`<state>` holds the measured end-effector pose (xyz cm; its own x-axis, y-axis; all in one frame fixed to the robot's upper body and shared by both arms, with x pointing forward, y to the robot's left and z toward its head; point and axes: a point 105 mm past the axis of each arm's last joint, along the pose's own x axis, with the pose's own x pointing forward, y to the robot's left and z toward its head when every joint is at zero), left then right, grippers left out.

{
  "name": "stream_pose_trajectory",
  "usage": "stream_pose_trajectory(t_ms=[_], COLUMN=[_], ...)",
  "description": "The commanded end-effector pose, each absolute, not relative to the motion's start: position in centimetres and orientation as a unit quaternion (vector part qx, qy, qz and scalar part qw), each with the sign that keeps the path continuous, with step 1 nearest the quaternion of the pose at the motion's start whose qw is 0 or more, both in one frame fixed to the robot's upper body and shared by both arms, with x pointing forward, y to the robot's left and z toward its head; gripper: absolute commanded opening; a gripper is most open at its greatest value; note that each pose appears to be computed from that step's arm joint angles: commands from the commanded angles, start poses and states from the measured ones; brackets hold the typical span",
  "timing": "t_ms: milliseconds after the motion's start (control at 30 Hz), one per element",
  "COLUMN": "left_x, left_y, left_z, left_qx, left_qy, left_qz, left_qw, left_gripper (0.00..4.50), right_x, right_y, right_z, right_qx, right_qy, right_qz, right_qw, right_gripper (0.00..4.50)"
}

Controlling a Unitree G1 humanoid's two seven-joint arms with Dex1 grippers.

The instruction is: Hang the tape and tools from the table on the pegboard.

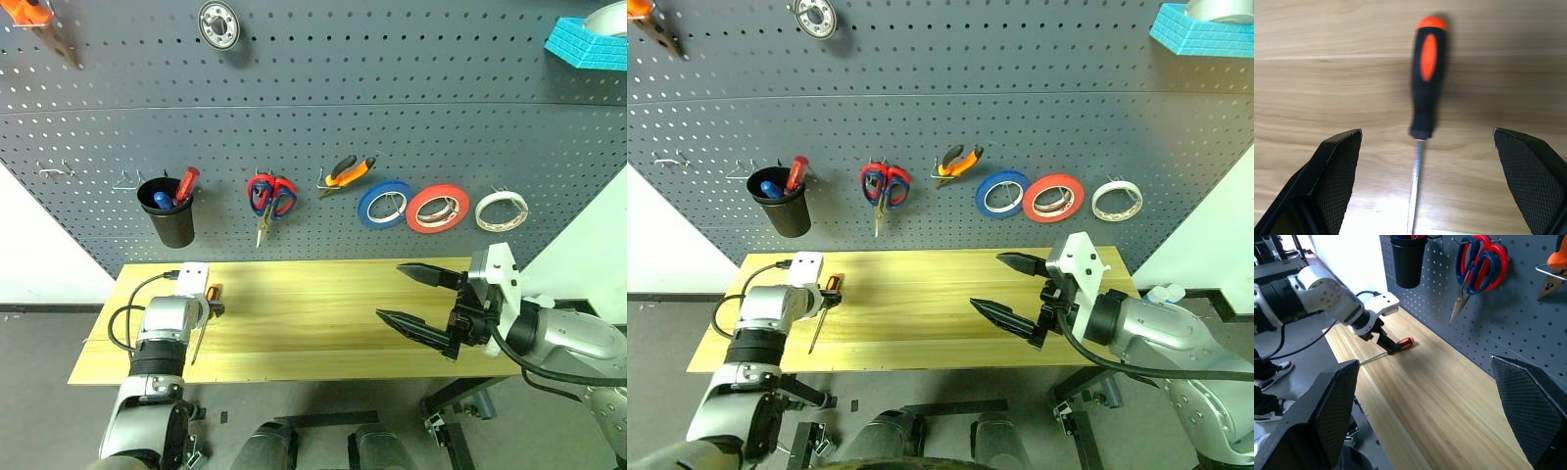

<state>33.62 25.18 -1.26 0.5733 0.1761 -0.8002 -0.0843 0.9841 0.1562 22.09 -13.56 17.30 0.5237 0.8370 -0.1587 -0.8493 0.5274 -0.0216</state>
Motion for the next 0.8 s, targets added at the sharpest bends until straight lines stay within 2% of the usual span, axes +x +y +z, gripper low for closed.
stream_pose_trajectory(t_ms=[33, 333, 800], left_x=[34.3, 34.3, 36.0], left_y=[25.6, 25.5, 25.6], left_z=[-0.6, -2.3, -2.2], left_qx=[0.044, 0.027, 0.034], left_qy=[0.454, 0.490, 0.480], left_qz=[0.063, 0.022, 0.009], left_qw=[0.888, 0.871, 0.877], left_gripper=[4.49, 4.49, 4.49], right_x=[21.7, 21.6, 20.7], right_y=[-13.4, -13.4, -14.0], right_z=[18.3, 18.2, 18.0], right_qx=[-0.062, -0.064, -0.064], right_qy=[0.045, 0.054, 0.075], right_qz=[0.488, 0.487, 0.480], right_qw=[0.869, 0.869, 0.872], right_gripper=[4.50, 4.50, 4.50])
